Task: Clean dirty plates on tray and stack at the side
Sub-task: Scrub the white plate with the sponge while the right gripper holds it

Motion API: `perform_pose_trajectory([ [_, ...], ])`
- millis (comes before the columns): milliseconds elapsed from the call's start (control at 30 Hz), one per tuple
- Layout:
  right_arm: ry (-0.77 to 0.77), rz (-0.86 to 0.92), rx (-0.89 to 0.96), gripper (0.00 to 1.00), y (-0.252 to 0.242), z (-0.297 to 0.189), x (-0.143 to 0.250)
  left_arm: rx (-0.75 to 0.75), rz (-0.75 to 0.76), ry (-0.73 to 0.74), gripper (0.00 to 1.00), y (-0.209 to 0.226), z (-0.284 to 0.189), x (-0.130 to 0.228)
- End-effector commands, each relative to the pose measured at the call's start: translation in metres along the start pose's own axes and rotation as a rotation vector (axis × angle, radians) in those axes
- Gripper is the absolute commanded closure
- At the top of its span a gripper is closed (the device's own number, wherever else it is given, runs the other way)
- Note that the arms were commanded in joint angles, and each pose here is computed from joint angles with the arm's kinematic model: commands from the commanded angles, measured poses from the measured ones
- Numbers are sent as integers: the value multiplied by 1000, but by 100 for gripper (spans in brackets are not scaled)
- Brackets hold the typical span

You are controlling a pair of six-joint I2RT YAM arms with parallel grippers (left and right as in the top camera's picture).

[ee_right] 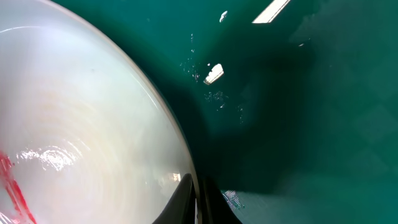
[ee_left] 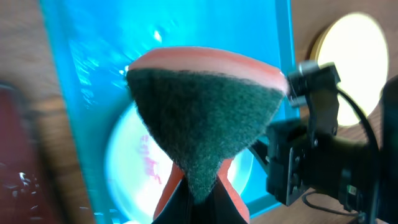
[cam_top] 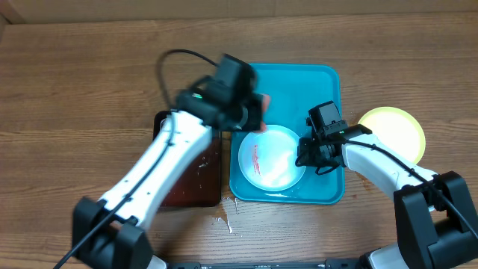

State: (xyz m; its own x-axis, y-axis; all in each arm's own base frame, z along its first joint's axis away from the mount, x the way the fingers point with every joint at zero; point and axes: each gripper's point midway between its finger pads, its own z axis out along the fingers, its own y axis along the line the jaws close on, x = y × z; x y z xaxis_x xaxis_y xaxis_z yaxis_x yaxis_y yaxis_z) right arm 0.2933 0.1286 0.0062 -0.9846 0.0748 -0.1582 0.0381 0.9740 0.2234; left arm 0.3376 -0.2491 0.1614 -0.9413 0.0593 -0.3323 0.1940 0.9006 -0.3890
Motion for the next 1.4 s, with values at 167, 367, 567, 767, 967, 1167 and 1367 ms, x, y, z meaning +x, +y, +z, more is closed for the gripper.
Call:
perform_pose_trajectory([
  [167, 16, 7, 35, 96, -7, 4, 5, -128, -123, 231, 96, 15, 103, 55],
  [367, 19, 7, 26, 96, -5, 4, 5, -177, -268, 350, 96, 45, 130, 76],
  [567, 19, 7, 26, 96, -5, 4, 5, -311, -364, 329, 96, 93, 115, 65],
  [767, 18, 7, 26, 96, -5, 4, 5, -263, -274, 346, 96, 89, 116, 64],
  [967, 19, 7, 26, 96, -5, 4, 5, -71, -197, 380, 96, 42, 127, 69],
  [1167, 19, 7, 26, 96, -5, 4, 6, 96, -180, 482, 96, -9, 150, 98],
  [1367, 24, 8, 25, 96, -5, 4, 7, 98, -254, 579, 96, -11, 143, 116],
])
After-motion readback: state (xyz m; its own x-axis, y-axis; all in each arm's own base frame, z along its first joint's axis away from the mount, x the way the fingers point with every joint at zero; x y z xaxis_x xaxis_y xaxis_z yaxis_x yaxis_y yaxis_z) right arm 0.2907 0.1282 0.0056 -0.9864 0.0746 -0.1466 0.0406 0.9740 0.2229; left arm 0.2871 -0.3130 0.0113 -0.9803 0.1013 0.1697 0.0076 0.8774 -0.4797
